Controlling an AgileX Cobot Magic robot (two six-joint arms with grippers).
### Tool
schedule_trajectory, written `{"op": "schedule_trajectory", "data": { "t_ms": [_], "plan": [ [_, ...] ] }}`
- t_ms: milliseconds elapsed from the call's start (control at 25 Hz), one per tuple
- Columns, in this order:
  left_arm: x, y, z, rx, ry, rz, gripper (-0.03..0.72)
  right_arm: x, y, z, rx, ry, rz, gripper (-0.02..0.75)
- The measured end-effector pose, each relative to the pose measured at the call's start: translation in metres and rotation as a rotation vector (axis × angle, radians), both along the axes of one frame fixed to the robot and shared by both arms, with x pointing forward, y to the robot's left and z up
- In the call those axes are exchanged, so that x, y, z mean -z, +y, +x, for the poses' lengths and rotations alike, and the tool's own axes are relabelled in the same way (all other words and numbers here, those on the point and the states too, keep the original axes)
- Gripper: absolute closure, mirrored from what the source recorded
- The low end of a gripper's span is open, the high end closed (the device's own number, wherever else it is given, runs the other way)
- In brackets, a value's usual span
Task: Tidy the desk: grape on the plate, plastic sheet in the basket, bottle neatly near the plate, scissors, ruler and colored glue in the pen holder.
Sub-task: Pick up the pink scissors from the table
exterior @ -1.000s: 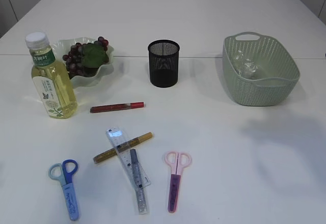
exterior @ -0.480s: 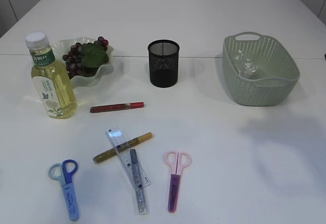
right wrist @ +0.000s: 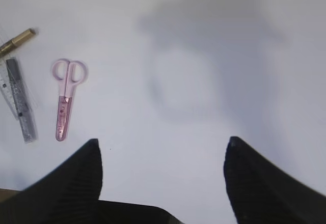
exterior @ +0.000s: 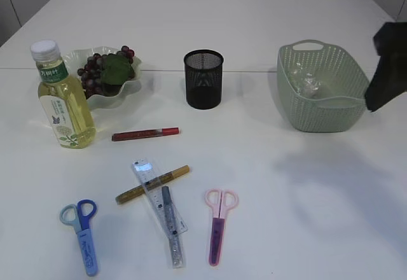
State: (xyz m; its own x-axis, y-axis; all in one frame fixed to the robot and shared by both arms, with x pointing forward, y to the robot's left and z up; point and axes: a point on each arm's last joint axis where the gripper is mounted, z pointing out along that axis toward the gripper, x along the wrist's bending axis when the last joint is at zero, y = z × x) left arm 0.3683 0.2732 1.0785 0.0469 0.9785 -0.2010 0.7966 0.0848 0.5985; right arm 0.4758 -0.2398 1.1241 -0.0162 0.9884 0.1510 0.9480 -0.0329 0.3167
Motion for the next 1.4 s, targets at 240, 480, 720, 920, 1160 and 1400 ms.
{"op": "schedule_trajectory", "data": {
  "t_ms": [240,480,720,920,1160,1400],
  "plan": [
    [0.002,0.000,-0.003,0.005,0.037,0.006,0.252,0.026,0.034,0.012,0.013,0.107,-0.025,0.163],
    [0.007,0.001,-0.010,0.017,0.137,0.021,0.253,0.055,0.068,0.028,0.065,0.135,-0.024,0.163],
    [0.010,0.001,-0.016,0.026,0.209,0.035,0.253,0.078,0.092,0.032,0.114,0.157,-0.019,0.163],
    [0.011,0.002,-0.018,0.029,0.234,0.040,0.253,0.110,0.106,0.031,0.122,0.278,-0.019,0.163],
    [0.012,0.002,-0.019,0.030,0.246,0.042,0.254,0.122,0.115,0.033,0.120,0.338,0.039,0.163],
    [0.012,0.001,-0.020,0.045,0.250,0.047,0.254,0.135,0.125,0.033,0.051,0.412,0.080,0.163]
  ]
}}
